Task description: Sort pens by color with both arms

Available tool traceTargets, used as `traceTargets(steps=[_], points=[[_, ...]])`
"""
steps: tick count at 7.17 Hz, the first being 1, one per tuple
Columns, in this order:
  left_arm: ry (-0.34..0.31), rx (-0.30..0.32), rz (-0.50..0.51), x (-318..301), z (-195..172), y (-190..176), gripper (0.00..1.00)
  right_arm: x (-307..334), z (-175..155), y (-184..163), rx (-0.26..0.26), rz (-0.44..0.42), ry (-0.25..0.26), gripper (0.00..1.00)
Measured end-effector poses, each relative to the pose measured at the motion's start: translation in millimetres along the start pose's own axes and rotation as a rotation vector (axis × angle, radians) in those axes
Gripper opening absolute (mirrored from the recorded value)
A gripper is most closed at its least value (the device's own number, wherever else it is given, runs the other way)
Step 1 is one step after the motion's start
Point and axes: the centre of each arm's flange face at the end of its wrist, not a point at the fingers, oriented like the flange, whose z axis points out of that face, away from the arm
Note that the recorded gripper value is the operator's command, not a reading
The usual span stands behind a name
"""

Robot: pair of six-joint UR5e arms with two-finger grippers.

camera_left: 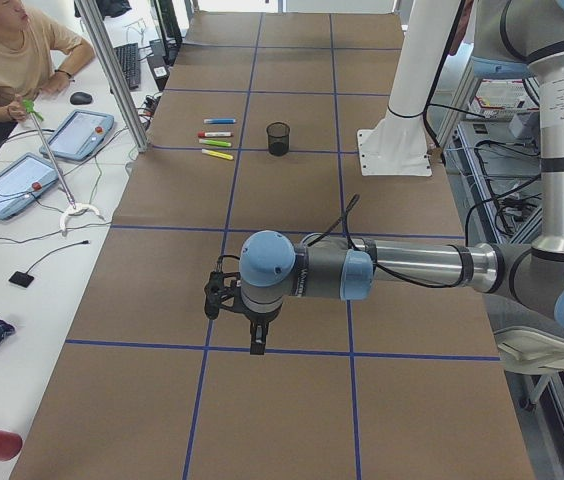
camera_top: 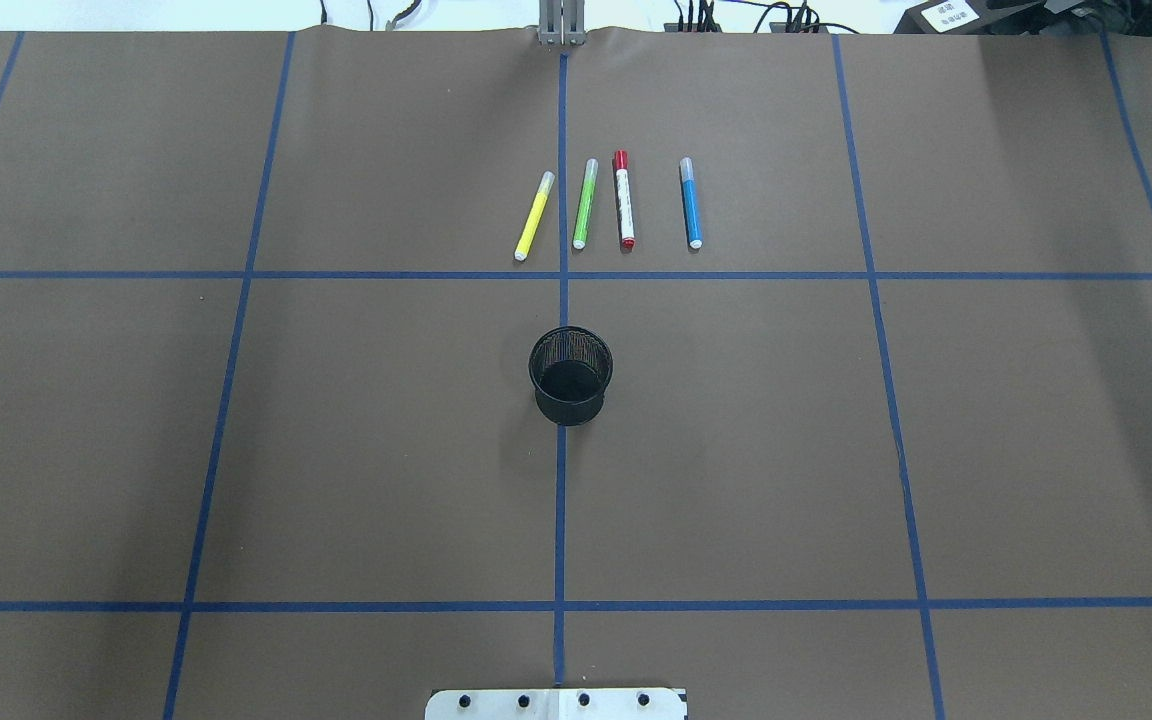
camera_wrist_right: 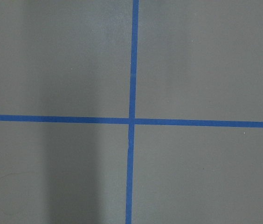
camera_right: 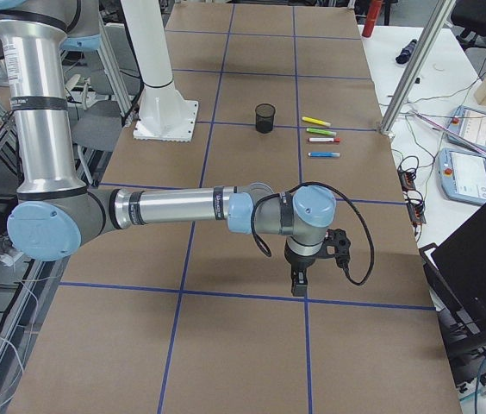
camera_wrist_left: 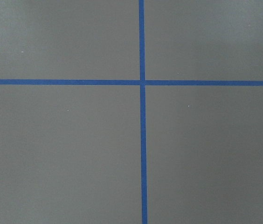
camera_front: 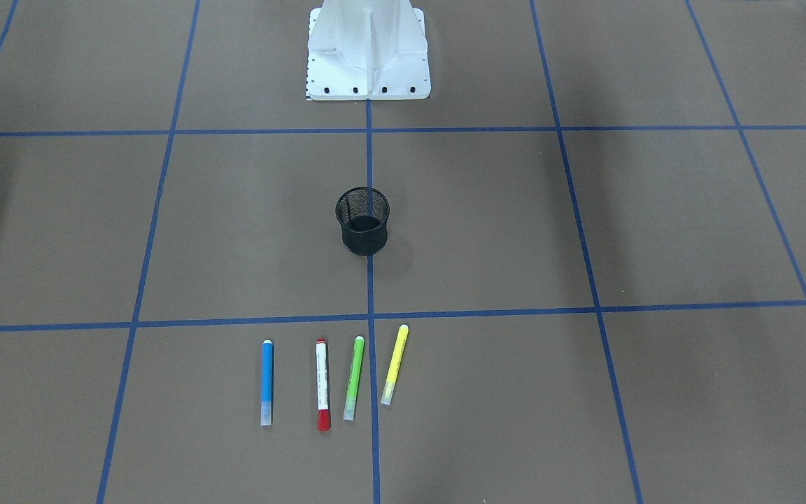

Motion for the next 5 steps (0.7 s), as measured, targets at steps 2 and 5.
traceTargets(steps=[2, 5], points=[[-0.002, -0.001, -0.001, -1.0, 0.7, 0.6, 0.99, 1.1, 1.7, 1.2, -0.003, 0.002, 0.0, 1.0], [-0.005, -0.004, -0.004, -2.2, 1.9, 1.1, 0.99, 2.1, 4.5, 3.7, -0.009, 0.004, 0.0, 1.0]])
